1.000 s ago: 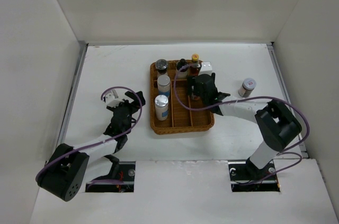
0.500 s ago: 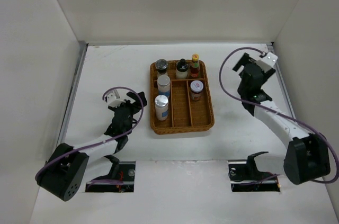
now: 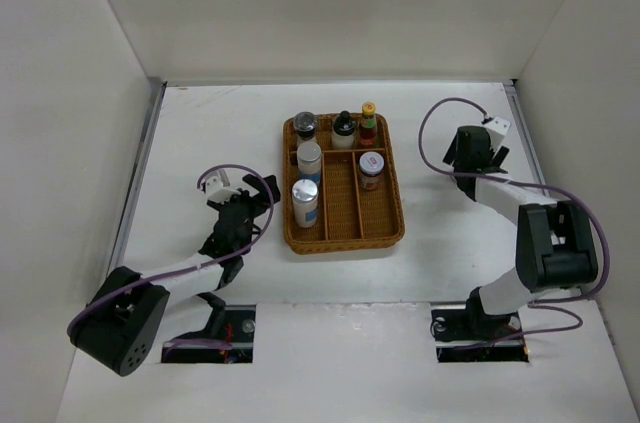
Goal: Organize the condiment bottles
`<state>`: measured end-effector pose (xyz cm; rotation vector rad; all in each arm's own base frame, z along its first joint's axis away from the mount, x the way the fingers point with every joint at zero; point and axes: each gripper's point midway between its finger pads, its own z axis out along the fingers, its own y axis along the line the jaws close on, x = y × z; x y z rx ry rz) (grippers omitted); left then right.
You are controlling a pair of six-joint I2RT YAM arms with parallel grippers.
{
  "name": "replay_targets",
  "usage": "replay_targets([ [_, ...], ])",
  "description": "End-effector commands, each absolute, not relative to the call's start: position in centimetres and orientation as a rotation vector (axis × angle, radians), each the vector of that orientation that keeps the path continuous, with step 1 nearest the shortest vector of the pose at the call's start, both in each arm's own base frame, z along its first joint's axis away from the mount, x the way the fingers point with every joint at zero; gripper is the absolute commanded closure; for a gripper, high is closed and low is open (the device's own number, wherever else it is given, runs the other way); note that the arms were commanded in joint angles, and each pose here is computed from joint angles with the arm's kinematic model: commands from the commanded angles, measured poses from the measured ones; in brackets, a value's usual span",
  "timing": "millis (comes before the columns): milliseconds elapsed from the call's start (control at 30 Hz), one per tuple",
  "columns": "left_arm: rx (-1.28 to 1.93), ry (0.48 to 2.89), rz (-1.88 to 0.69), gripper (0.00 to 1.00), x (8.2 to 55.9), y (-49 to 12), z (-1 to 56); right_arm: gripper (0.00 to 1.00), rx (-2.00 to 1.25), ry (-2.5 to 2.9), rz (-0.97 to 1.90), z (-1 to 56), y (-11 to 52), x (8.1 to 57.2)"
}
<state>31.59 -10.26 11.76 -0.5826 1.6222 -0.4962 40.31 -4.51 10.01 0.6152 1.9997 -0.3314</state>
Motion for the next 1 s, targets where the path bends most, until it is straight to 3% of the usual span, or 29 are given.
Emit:
replay_targets([
  [0, -0.586, 1.541, -0.558, 0.05, 32.5, -10.9, 14.6, 0.17, 0.651, 1.943, -0.262, 11.5, -4.2, 42.1],
  [100, -0.587, 1.542, -0.556, 0.05, 32.5, -10.8, 14.5, 0.39, 0.666, 1.861, -0.272, 13.5, -4.6, 42.5],
  [167, -0.587, 1.534, -0.558, 0.05, 32.4, -10.8, 14.8, 0.51, 0.67, 1.789, -0.269, 15.4, -4.7, 42.3],
  [200, -0.588, 1.534, -0.557, 0.05, 32.4, -10.8, 14.8, 0.52, 0.663, 1.763, -0.255, 16.2, -4.3, 42.2],
  [467, -0.591, 1.531, -0.553, 0.05, 32.5, -10.6, 14.8, 0.51, 0.438, 1.68, -0.064, 23.0, 4.4, 37.4],
  [833, -0.602, 1.522, -0.538, 0.05, 32.7, -10.1, 14.9, 0.46, 0.053, 1.797, 0.287, 23.0, 19.0, 28.8],
  [967, -0.614, 1.518, -0.524, 0.05, 32.7, -9.5, 14.9, 0.45, -0.029, 1.831, 0.327, 21.3, 22.5, 28.3],
])
